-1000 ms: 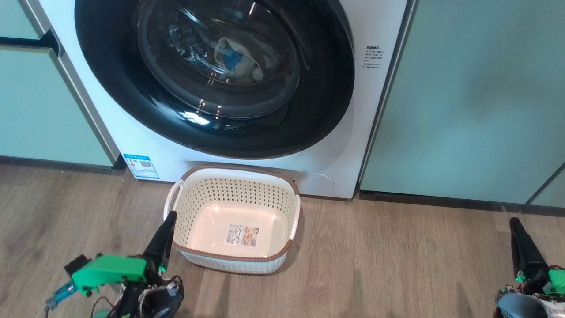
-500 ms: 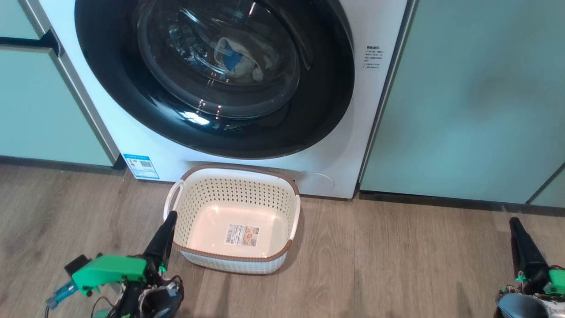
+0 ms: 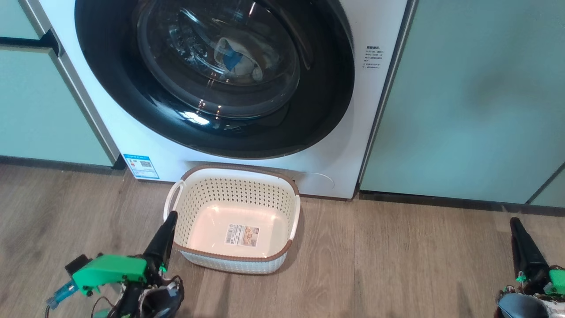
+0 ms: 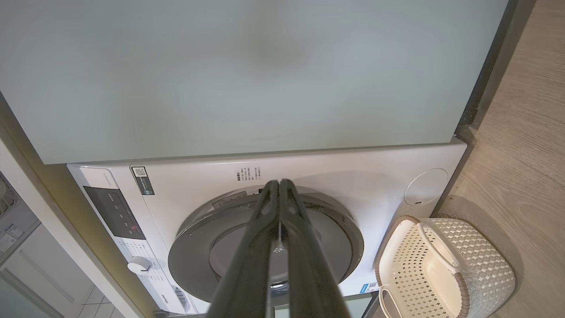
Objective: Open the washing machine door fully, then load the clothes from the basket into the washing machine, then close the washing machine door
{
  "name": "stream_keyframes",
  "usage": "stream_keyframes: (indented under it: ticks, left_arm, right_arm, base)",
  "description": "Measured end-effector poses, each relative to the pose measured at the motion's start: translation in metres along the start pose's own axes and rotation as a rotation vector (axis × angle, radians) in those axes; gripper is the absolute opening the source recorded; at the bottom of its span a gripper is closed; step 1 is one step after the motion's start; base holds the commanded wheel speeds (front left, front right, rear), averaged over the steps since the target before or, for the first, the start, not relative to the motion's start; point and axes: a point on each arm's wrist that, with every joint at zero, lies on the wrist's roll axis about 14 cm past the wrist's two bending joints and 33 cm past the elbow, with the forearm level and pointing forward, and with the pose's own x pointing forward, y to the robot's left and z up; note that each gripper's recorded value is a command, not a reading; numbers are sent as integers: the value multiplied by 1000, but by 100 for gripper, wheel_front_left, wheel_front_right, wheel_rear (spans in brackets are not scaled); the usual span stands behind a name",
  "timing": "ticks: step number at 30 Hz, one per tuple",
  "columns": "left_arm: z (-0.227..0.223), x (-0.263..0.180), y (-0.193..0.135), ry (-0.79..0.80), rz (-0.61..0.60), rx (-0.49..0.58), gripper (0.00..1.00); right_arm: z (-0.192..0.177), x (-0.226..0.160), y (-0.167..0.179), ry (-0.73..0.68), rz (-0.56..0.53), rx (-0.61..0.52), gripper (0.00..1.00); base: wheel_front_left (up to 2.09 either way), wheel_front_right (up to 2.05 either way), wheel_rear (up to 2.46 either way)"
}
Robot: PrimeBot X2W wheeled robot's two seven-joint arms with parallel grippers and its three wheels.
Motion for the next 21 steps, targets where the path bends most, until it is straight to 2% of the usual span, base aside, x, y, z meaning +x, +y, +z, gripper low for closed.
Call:
stream_keyframes:
  ticks: [21]
  left_arm:
    - [0,0,0,-1,0,-3,0]
  right_arm:
    - [2,0,0,-8,0,0,0]
  base:
    - [0,0,0]
